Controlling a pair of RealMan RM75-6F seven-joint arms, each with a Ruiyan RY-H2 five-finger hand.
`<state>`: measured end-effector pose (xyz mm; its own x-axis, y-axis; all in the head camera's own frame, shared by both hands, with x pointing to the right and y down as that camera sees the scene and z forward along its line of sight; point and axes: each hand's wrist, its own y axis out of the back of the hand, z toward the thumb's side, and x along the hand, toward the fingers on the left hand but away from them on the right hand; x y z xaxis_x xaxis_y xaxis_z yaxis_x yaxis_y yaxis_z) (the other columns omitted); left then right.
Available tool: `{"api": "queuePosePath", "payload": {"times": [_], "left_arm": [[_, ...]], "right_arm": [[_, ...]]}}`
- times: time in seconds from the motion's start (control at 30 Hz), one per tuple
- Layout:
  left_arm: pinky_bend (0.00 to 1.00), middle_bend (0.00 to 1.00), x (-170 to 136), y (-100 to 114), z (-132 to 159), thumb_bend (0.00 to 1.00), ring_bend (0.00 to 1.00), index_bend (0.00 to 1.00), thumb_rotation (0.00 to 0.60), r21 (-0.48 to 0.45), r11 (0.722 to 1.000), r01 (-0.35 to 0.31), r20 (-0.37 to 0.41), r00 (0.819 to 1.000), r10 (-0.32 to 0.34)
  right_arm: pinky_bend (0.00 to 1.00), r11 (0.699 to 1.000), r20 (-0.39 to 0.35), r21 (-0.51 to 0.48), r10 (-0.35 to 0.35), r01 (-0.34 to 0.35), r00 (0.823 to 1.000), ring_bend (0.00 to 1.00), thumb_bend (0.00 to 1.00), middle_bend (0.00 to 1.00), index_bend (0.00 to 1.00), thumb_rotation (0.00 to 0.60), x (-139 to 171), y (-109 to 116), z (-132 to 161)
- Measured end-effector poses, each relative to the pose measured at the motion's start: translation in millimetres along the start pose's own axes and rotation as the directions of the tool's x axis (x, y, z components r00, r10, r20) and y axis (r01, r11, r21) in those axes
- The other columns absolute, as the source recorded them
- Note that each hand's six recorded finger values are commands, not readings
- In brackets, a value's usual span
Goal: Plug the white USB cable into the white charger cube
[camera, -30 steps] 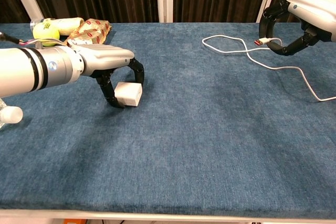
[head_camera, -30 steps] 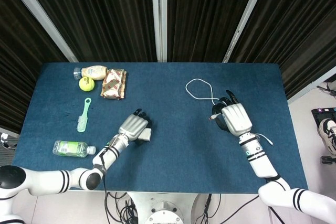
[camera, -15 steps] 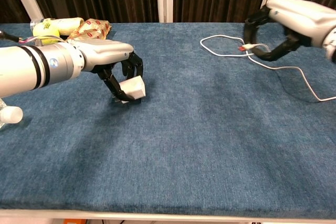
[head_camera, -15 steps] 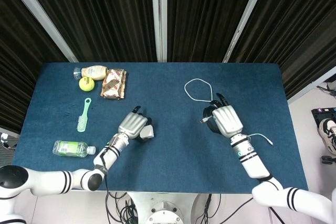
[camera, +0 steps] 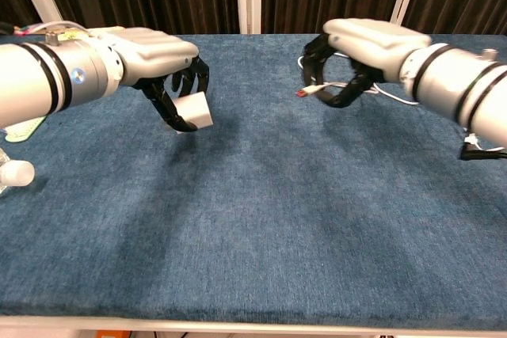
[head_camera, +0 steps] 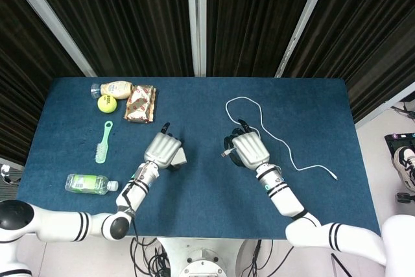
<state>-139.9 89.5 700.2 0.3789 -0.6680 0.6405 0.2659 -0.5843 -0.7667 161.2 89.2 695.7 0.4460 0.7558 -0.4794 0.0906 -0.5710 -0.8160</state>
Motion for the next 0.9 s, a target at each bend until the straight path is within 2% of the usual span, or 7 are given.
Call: {"api": "queuePosePath", "payload": {"times": [0.3,0.53,0.9], "left_arm": [[0.07,0.51,1,19,10,0.21,0.39,0.48,0.532,0.075,0.997,0.02,-0.039,0.999,-0.018],[0.07,0.51,6,35,20,0.21,0.39,0.48,0.539,0.07,0.997,0.026,-0.052,0.998,-0.023],[0.07,0.52,14,43,30,0.21,0.39,0.48,0.543,0.063,0.997,0.046,-0.078,0.996,-0.041]], "right_arm": [[0.01,1.0,0.02,-0.007,0.003,-0.002,1.0,0.26,0.47,0.5,0.66,0.6,-18,-15,29],[0.01,0.999,0.046,-0.029,-0.043,0.045,0.998,0.26,0.47,0.5,0.66,0.6,-28,-18,45],[0.01,0.992,0.099,-0.064,-0.102,0.108,0.99,0.26,0.47,0.5,0.66,0.6,-35,-15,53]]}}
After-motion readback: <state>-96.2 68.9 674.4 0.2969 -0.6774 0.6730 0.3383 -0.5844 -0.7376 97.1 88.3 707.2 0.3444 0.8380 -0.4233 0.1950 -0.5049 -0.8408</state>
